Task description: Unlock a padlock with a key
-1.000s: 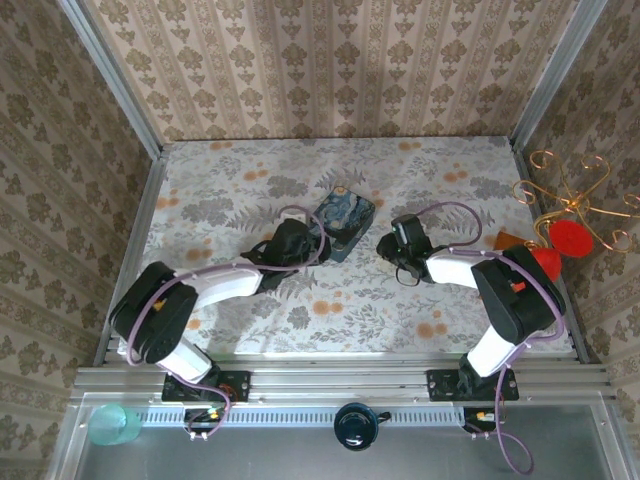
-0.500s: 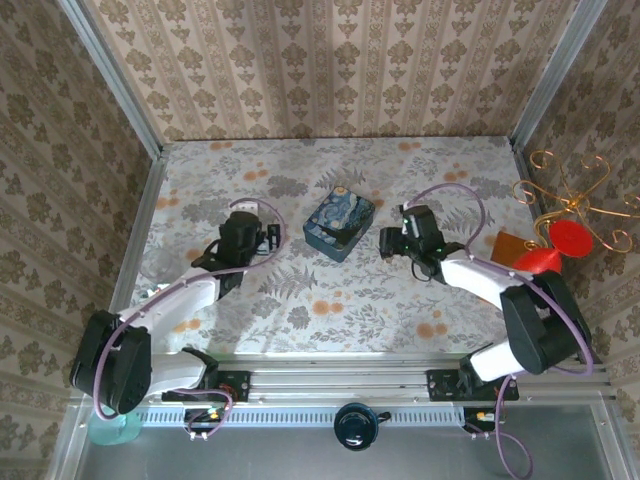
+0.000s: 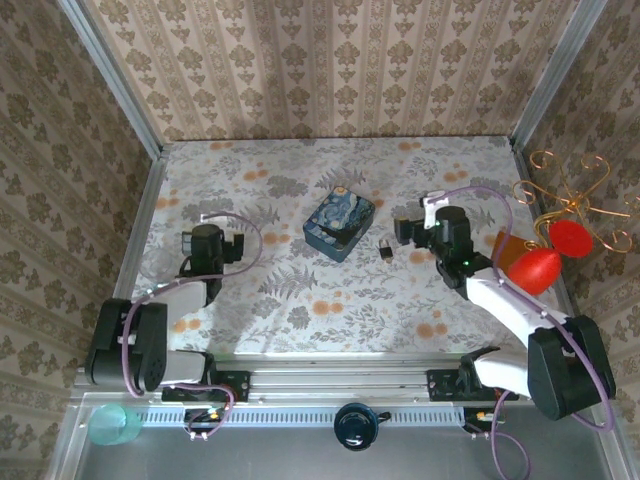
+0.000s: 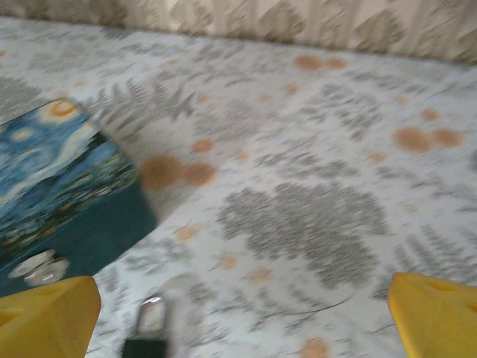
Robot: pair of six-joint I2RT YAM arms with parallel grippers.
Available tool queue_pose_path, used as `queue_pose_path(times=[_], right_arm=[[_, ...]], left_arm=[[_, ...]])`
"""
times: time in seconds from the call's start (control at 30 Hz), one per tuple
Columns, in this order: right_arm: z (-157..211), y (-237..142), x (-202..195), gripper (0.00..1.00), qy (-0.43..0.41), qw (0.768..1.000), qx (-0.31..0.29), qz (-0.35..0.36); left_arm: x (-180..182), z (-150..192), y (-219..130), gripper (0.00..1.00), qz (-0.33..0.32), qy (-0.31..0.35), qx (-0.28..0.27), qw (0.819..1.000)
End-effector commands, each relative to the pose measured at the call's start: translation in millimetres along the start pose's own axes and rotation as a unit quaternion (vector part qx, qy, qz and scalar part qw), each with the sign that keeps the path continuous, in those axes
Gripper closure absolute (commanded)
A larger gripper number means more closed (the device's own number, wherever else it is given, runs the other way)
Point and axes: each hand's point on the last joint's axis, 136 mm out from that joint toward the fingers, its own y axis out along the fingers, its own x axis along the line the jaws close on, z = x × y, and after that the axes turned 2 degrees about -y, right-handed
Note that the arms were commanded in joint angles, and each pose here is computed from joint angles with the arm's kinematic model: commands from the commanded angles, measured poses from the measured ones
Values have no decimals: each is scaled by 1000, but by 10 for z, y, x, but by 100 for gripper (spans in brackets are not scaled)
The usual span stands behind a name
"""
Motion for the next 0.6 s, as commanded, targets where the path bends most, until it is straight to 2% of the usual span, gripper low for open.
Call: queue_pose_path(times=[0.0, 0.1, 0.17, 0.2, 0.27, 0.33, 0.4, 0.57], right_arm=[[240, 78, -339, 0, -17, 999, 5, 37], [363, 236, -347, 0, -3, 1000, -17, 10], [368, 325, -328, 0, -8, 1000, -15, -4], [310, 332, -316, 0, 4, 999, -23, -24], [455, 421, -328, 0, 32, 997, -35, -59], [510, 406, -424, 0, 50, 996, -54, -43], [520, 416, -360, 0, 41, 995, -69, -56], [554, 442, -467, 0, 50, 998, -48, -16]], left_arm=[[-21, -325, 37, 0, 29, 0, -84, 996], [39, -273, 217, 0, 43, -20, -91, 995], [167, -149, 284, 0, 46, -61, -90, 993], [173, -147, 275, 0, 47, -62, -99, 992], [151, -144, 264, 0, 53, -60, -97, 992], [194, -127, 287, 0, 41, -68, -86, 993], [196, -132, 288, 0, 37, -65, -89, 993], [275, -115, 277, 0, 10, -73, -91, 993]])
